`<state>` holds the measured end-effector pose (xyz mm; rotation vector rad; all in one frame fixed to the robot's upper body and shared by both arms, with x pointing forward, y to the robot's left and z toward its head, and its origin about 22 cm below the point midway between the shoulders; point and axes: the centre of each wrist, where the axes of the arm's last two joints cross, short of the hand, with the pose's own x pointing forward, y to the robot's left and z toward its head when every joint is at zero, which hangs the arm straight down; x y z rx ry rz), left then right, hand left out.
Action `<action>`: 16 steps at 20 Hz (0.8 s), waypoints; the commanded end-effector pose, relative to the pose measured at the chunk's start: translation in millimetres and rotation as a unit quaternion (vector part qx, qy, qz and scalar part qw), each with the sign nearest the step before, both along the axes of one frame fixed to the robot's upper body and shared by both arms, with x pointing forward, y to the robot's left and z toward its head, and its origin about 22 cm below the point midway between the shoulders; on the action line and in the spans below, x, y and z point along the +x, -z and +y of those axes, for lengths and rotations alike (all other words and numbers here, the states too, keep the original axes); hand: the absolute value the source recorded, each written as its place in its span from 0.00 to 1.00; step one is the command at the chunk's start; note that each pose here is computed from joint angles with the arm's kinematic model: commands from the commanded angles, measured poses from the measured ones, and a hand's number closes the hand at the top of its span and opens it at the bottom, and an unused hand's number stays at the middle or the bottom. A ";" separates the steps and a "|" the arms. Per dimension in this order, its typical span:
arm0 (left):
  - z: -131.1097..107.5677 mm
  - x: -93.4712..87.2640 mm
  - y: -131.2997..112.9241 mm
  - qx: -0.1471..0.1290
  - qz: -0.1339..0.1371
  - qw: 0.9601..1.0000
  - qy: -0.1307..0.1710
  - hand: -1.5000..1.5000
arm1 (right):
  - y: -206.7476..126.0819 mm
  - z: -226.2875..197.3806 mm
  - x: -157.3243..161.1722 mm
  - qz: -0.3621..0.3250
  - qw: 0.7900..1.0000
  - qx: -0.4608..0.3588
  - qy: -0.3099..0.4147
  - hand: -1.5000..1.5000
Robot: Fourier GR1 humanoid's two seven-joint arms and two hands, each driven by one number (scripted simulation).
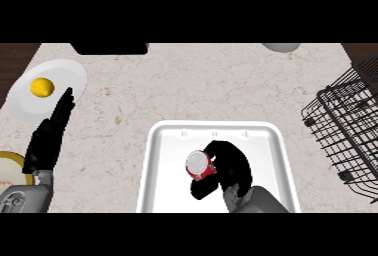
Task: Pick the can from the tray and place it in the tiered basket
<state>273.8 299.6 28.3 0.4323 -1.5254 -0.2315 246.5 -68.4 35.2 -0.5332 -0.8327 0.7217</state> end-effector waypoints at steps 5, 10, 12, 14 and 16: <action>6.6 -2.5 8.0 -0.006 0.017 1.000 -0.023 0.50 | 0.3 -23.8 -107.5 -0.104 0.943 -0.019 -0.315 1.00; 22.3 -10.6 -1.4 -0.001 0.013 0.999 -0.031 0.50 | -72.4 -73.9 -127.2 -0.262 0.932 0.056 -0.243 1.00; 16.7 -11.3 -0.9 -0.003 0.010 1.000 -0.028 0.50 | -93.8 -85.8 -138.4 -0.322 0.919 0.056 -0.222 1.00; 19.0 -12.1 0.9 -0.003 0.006 1.000 -0.021 0.50 | -126.4 -103.2 -138.9 -0.382 0.901 0.054 -0.199 1.00; 9.3 -10.0 3.8 -0.007 0.002 1.000 -0.021 0.50 | -140.3 -115.4 -151.0 -0.411 0.892 0.054 -0.182 1.00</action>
